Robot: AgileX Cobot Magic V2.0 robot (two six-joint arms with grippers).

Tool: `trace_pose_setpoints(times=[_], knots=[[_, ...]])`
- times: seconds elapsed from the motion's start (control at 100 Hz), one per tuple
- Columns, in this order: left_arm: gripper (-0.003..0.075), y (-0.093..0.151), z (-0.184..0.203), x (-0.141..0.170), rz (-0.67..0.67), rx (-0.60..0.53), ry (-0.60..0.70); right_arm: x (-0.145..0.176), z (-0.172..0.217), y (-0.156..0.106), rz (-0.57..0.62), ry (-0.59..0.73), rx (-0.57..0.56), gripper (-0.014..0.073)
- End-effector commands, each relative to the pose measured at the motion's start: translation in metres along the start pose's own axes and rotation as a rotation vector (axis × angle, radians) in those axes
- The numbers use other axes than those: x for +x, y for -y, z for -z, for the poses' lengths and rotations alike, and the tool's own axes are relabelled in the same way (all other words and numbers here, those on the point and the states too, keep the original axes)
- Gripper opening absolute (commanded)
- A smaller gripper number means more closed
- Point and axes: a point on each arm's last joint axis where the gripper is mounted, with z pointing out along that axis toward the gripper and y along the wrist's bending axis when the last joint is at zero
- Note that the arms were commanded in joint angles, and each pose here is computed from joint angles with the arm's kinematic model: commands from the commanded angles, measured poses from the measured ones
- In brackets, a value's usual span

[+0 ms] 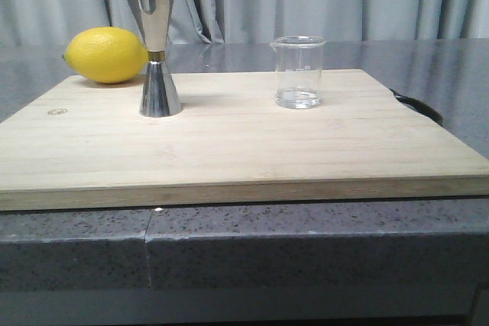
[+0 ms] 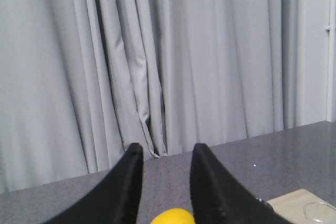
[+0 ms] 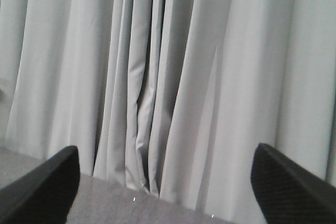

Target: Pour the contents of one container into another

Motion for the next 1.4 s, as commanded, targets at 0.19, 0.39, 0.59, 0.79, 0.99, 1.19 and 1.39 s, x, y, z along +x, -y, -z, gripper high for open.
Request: trace_pose_setpoints(times=[0.19, 0.39, 0.59, 0.79, 0.99, 1.19, 1.39], knots=[[-0.0007, -0.011, 0.029, -0.017, 0.023, -0.097, 0.069, -0.038, 0.049, 0.010, 0.135, 0.087, -0.019, 0.0349], [-0.0019, -0.023, 0.056, -0.018, 0.048, -0.216, 0.075, -0.041, 0.083, 0.010, 0.222, 0.026, -0.068, -0.0066], [-0.0019, -0.029, 0.073, -0.013, 0.043, -0.276, 0.073, -0.037, 0.103, 0.012, 0.424, -0.071, -0.007, -0.0050], [-0.0019, -0.025, 0.063, 0.021, 0.028, -0.265, -0.025, -0.031, 0.112, 0.011, 0.345, -0.127, 0.031, -0.0050], [-0.0019, -0.022, 0.057, 0.050, 0.010, -0.244, -0.103, 0.002, 0.118, 0.006, 0.334, -0.189, 0.011, -0.0050], [-0.0019, -0.019, 0.054, 0.069, -0.005, -0.230, -0.152, 0.035, 0.126, 0.001, 0.243, -0.201, 0.022, -0.0050], [-0.0019, -0.010, 0.050, 0.082, -0.079, -0.132, -0.121, 0.065, 0.128, -0.003, 0.126, -0.195, 0.042, -0.0050]])
